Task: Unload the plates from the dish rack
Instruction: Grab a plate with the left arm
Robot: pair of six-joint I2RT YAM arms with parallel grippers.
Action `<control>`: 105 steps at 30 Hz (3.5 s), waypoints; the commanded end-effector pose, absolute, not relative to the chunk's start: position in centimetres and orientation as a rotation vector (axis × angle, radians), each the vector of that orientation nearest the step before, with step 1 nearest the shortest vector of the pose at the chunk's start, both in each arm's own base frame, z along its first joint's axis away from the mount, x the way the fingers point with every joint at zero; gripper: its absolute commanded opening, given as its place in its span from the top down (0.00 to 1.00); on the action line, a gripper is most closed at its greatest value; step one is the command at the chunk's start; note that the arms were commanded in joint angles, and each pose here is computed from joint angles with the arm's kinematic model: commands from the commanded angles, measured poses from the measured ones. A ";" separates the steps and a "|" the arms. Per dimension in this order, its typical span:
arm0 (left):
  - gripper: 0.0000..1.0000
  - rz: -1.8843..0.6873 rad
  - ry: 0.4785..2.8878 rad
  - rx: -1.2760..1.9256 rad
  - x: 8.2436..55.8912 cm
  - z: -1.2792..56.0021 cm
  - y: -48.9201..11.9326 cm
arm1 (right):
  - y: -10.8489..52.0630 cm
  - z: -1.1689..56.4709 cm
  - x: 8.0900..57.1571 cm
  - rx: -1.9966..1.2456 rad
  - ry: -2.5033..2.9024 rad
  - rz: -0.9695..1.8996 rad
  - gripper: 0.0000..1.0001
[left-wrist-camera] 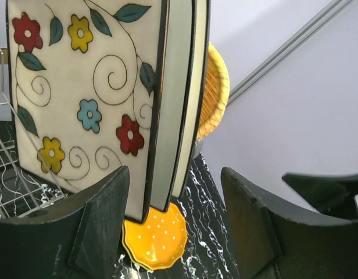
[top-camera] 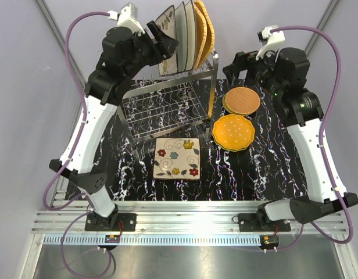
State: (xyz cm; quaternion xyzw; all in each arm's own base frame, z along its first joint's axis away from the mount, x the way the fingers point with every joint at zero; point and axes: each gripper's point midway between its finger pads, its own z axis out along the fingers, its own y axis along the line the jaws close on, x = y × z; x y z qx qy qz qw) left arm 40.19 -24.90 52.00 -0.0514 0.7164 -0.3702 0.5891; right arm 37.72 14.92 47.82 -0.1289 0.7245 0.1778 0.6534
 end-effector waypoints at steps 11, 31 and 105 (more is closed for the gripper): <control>0.37 -0.722 1.671 -0.116 43.2 50.7 -25.7 | 12.4 45.3 37.0 -0.186 1.683 0.474 0.00; 0.51 -0.128 1.573 0.055 45.6 49.3 -25.7 | 11.1 43.7 36.8 -0.097 1.723 0.513 0.00; 1.00 -0.313 1.036 -0.091 38.4 66.9 -23.1 | 9.7 42.6 36.2 0.038 1.736 0.580 0.00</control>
